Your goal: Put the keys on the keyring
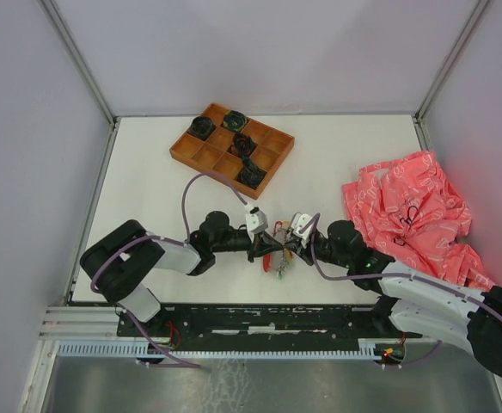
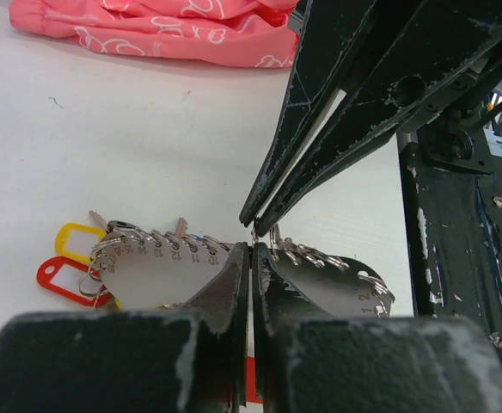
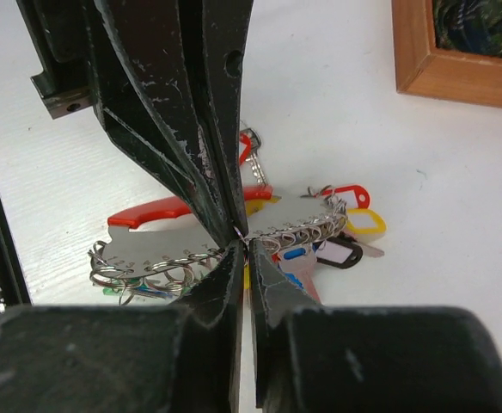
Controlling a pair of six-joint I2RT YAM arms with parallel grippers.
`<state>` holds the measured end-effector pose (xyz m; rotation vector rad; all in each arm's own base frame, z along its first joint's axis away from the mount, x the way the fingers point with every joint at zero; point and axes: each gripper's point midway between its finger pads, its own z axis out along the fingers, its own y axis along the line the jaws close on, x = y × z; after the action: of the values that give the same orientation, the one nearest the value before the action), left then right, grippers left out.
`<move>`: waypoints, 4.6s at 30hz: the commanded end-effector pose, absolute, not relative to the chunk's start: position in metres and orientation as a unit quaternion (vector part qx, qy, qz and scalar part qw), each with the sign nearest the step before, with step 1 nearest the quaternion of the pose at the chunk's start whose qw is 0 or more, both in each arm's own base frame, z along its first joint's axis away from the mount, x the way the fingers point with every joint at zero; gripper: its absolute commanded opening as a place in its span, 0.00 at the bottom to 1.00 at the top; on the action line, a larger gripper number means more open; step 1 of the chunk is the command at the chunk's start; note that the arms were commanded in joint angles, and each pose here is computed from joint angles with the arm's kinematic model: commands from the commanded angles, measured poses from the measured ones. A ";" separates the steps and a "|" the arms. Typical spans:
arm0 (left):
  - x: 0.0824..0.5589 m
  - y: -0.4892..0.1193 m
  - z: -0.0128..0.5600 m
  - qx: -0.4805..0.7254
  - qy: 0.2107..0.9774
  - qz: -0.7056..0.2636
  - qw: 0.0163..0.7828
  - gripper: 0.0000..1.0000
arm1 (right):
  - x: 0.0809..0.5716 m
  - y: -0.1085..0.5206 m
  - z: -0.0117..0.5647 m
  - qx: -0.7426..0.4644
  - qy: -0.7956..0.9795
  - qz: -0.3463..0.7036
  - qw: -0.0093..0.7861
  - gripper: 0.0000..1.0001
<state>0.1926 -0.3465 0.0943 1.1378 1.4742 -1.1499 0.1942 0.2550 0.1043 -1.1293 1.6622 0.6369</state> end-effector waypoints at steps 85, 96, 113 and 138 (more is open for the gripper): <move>0.239 -0.279 0.103 0.421 0.688 -0.324 0.494 0.03 | 0.218 0.242 0.031 -0.296 0.901 0.131 0.289 0.02; 0.215 -0.286 0.075 0.459 0.690 -0.325 0.455 0.03 | 0.216 0.237 0.035 -0.267 0.920 0.112 0.264 0.14; 0.217 -0.282 0.068 0.457 0.693 -0.315 0.461 0.03 | 0.211 0.238 0.040 -0.263 0.942 0.107 0.180 0.26; 0.222 -0.279 0.071 0.449 0.698 -0.303 0.468 0.03 | 0.238 0.241 0.052 -0.264 0.924 0.100 0.260 0.01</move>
<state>0.2109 -0.2721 0.0516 1.1028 1.8087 -0.7711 0.2151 0.2342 0.0244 -0.7825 2.6883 0.2265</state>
